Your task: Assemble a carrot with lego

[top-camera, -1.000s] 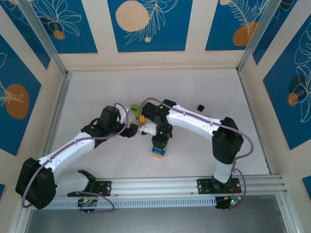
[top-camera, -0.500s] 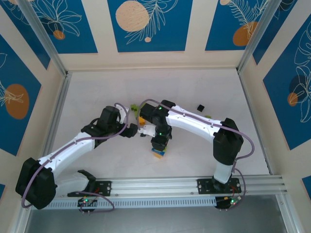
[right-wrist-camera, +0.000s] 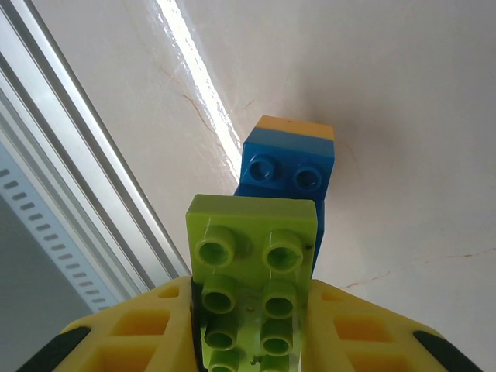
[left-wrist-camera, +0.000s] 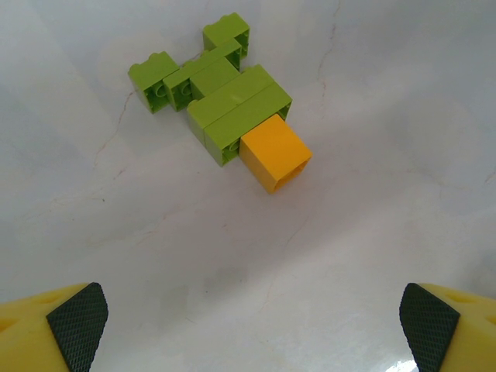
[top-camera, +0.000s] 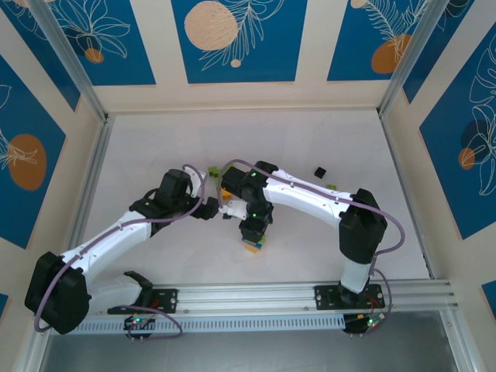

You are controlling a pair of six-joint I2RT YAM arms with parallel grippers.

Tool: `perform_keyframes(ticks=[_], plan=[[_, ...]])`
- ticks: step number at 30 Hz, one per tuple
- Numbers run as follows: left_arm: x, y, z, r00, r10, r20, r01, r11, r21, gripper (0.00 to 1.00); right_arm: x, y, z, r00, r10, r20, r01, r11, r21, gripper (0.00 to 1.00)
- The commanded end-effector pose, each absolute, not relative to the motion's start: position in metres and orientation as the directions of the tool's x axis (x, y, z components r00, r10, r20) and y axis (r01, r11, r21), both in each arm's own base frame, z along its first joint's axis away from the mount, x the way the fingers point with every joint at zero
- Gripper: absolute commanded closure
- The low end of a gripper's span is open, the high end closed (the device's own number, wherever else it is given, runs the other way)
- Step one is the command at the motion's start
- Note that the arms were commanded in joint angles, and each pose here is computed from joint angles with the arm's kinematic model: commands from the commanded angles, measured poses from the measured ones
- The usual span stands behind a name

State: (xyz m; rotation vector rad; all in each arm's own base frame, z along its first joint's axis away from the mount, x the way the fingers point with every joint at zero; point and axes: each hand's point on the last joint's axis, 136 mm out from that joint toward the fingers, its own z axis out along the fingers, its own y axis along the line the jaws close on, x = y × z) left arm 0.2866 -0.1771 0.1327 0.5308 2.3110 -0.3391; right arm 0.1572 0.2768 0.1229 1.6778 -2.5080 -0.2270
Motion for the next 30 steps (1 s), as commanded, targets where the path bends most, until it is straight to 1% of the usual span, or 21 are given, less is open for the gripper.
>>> perform_keyframes(ticks=[1, 14, 19, 30], plan=[[0.289, -0.182, 0.146, -0.635, 0.255, -0.729, 0.473, 0.875, -0.106, 0.01, 0.152, 0.282, 0.12, -0.395, -0.918, 0.032, -0.895, 0.392, 0.211, 0.68], [0.289, -0.183, 0.147, -0.635, 0.253, -0.73, 0.475, 0.873, -0.111, 0.01, 0.149, 0.275, 0.111, -0.404, -0.911, 0.08, -0.893, 0.411, 0.183, 0.69], [0.289, -0.183, 0.147, -0.633, 0.253, -0.731, 0.477, 0.872, -0.111, 0.01, 0.153, 0.275, 0.115, -0.41, -0.911, 0.04, -0.897, 0.411, 0.162, 0.69], [0.288, -0.184, 0.148, -0.634, 0.255, -0.73, 0.481, 0.869, -0.115, 0.01, 0.162, 0.27, 0.124, -0.421, -0.907, 0.007, -0.901, 0.419, 0.116, 0.7]])
